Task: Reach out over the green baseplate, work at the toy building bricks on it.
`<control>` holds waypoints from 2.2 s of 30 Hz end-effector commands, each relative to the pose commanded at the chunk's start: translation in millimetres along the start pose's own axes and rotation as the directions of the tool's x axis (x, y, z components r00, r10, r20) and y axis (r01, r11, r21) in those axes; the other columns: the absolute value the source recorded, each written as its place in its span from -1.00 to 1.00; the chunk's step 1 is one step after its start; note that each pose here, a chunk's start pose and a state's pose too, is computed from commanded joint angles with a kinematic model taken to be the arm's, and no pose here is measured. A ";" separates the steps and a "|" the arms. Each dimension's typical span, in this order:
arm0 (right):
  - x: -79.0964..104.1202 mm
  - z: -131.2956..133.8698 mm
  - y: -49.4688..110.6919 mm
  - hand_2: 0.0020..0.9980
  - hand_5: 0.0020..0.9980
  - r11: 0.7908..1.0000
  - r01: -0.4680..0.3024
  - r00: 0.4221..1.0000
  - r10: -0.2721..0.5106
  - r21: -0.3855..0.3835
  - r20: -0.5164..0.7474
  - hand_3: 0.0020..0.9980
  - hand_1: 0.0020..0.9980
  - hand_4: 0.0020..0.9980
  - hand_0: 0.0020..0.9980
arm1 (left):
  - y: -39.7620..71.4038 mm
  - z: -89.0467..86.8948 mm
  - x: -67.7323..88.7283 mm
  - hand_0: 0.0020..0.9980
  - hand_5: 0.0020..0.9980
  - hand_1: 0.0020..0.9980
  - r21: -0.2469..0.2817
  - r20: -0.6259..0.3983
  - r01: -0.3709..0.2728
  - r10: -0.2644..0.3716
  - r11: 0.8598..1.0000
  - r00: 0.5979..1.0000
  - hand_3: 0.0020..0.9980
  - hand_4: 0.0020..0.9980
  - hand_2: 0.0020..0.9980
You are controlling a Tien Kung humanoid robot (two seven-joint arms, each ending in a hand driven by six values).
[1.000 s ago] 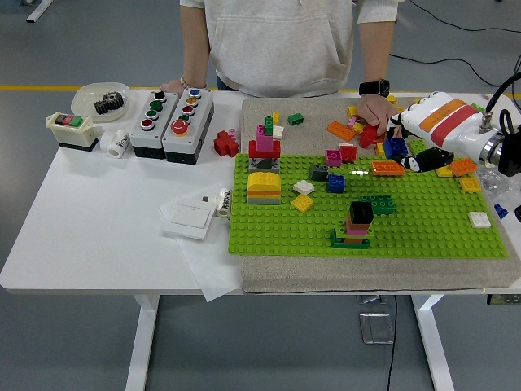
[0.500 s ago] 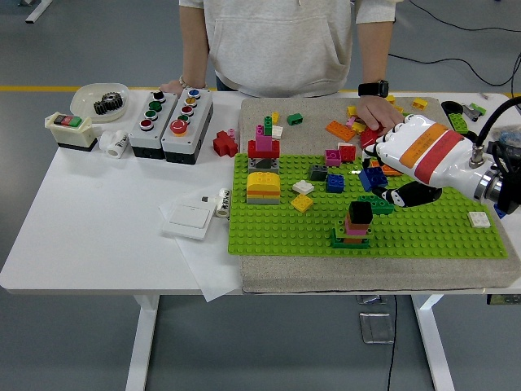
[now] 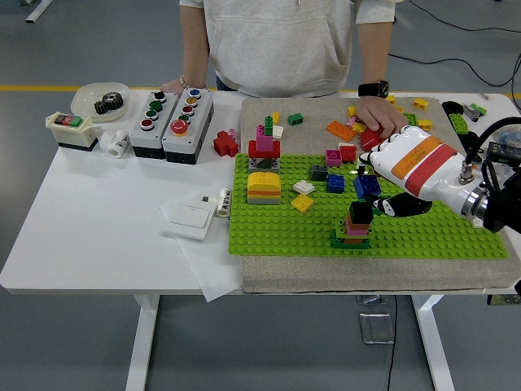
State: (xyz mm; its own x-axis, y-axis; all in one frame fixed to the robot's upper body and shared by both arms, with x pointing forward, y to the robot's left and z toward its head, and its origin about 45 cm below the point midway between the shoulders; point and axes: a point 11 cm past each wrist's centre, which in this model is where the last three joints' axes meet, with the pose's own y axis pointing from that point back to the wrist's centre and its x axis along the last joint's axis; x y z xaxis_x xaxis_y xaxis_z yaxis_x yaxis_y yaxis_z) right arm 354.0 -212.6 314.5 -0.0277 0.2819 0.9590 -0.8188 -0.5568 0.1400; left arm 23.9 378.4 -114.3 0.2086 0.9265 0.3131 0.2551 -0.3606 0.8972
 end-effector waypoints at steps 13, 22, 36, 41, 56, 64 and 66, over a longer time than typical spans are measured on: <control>2.6 3.3 0.6 0.00 -0.25 0.996 0.062 0.996 -0.057 -0.065 0.071 0.00 -0.16 0.37 -0.54 | 0.2 0.7 1.7 -0.13 0.83 0.13 0.000 0.003 -0.005 0.005 1.000 1.000 0.65 0.72 0.34; -7.3 -1.6 -0.8 0.01 -0.21 0.990 0.127 0.989 -0.122 -0.068 0.084 0.01 -0.16 0.41 -0.55 | -0.4 -1.2 2.2 -0.14 0.83 0.12 0.005 0.009 -0.007 0.007 1.000 1.000 0.65 0.72 0.33; -9.0 -8.6 -3.6 0.02 -0.19 0.990 0.127 0.990 -0.123 -0.055 0.074 0.02 -0.17 0.43 -0.55 | -0.8 -2.5 2.8 -0.14 0.83 0.12 0.009 0.015 -0.010 0.010 1.000 1.000 0.65 0.72 0.33; -10.0 -11.7 -4.7 0.02 -0.17 0.991 0.126 0.990 -0.122 -0.051 0.076 0.02 -0.17 0.44 -0.55 | -0.7 -2.3 2.8 -0.14 0.83 0.12 0.009 0.016 -0.010 0.010 1.000 1.000 0.65 0.72 0.33; -8.5 -18.7 -8.1 0.02 -0.13 0.993 0.116 0.991 -0.113 -0.031 0.072 0.02 -0.17 0.45 -0.56 | 0.4 1.1 3.8 -0.15 0.83 0.12 0.001 0.016 -0.011 0.011 1.000 1.000 0.65 0.72 0.32; -8.1 -18.0 -9.7 0.03 -0.11 0.993 0.112 0.992 -0.110 -0.032 0.057 0.02 -0.17 0.47 -0.56 | 0.7 2.1 4.0 -0.15 0.83 0.11 -0.001 0.015 -0.012 0.012 1.000 1.000 0.65 0.72 0.32; -8.1 -17.7 -10.0 0.03 -0.11 0.993 0.112 0.993 -0.110 -0.033 0.054 0.02 -0.17 0.47 -0.56 | 0.8 2.3 4.0 -0.15 0.83 0.11 -0.002 0.015 -0.012 0.012 1.000 1.000 0.65 0.72 0.32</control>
State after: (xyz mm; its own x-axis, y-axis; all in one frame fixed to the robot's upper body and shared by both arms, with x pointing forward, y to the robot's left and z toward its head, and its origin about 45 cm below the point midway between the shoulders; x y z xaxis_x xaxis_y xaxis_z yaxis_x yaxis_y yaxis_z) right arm 352.2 -195.5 300.9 0.0931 0.2991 0.9497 -0.8351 -0.4959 0.2380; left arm 27.1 381.6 -113.1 0.2261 0.9202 0.3194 0.2507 -0.3718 0.8938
